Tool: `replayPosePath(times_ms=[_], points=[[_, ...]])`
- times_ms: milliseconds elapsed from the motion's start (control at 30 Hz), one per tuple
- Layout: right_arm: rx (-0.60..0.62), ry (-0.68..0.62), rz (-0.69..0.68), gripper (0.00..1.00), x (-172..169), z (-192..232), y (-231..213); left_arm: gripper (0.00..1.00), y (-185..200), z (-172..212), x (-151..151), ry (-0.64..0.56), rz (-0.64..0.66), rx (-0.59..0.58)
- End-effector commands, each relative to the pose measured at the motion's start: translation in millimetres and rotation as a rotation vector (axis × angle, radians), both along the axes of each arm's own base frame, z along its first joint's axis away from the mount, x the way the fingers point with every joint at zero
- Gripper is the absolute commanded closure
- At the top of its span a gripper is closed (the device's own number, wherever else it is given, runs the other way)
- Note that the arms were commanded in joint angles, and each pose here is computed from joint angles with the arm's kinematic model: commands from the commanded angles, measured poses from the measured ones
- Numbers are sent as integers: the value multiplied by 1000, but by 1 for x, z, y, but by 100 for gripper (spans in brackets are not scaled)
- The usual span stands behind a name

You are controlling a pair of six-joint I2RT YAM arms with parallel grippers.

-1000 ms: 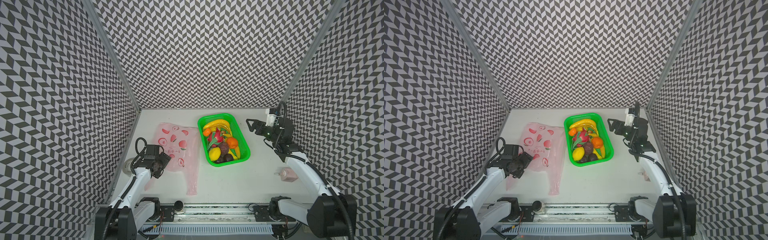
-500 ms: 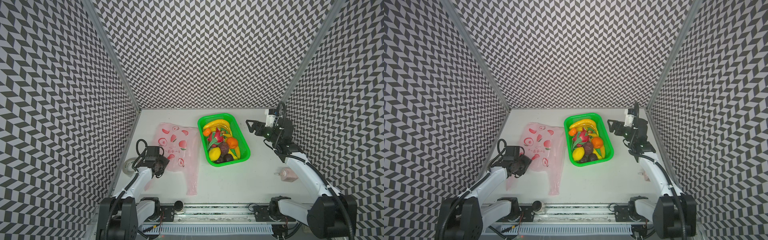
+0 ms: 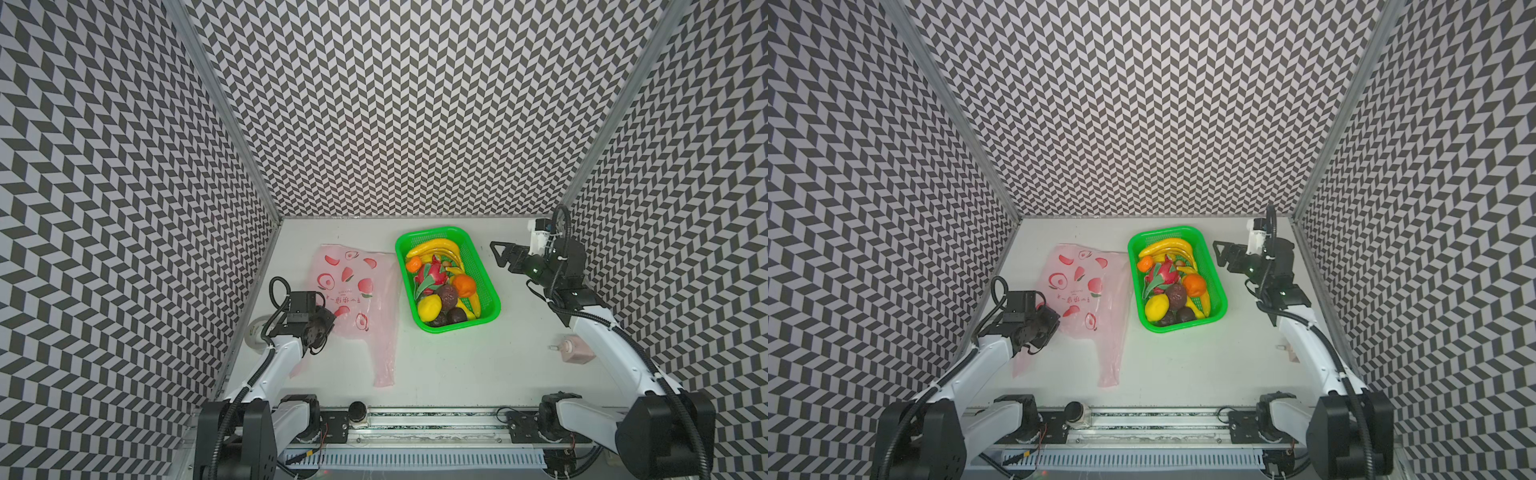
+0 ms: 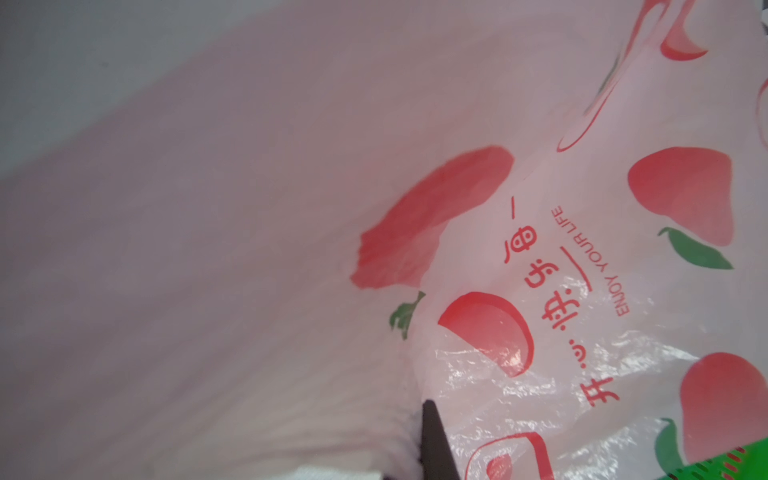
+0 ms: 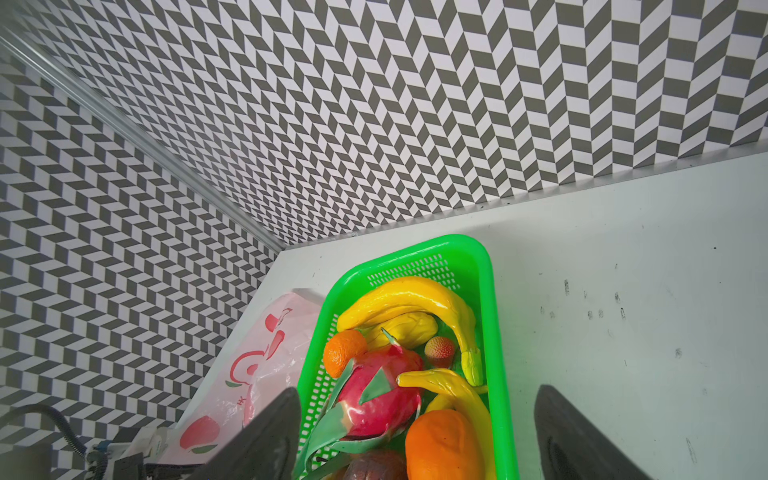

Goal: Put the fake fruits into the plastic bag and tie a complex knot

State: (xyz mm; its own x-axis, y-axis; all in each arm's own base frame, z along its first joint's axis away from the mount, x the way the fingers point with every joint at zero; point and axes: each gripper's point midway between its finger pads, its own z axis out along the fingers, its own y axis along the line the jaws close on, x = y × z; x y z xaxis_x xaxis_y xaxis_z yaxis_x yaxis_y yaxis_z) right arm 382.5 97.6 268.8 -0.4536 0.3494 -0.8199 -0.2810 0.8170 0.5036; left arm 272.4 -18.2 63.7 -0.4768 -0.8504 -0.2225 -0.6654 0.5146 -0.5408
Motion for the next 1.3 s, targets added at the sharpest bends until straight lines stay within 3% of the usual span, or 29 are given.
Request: replayPosePath(times_ms=[0,167,367,600,767,967,1267], points=[[2,-137,91,14,-11,30,19,100,2,31,9,-80,26,-18],[-43,-273,231,12,-39,49,69,100,4,79,19,-163,64,-36],[-86,-524,480,7,-102,71,139,100,-9,126,37,-252,58,-145],[-179,-719,629,5,-163,59,202,100,-26,167,49,-344,33,-245],[-221,-677,630,5,-169,39,245,100,-31,186,47,-392,31,-269],[-236,-573,641,8,-160,21,297,100,-35,194,42,-425,34,-291],[-361,-494,626,11,-137,-23,348,100,-39,200,39,-453,12,-291]])
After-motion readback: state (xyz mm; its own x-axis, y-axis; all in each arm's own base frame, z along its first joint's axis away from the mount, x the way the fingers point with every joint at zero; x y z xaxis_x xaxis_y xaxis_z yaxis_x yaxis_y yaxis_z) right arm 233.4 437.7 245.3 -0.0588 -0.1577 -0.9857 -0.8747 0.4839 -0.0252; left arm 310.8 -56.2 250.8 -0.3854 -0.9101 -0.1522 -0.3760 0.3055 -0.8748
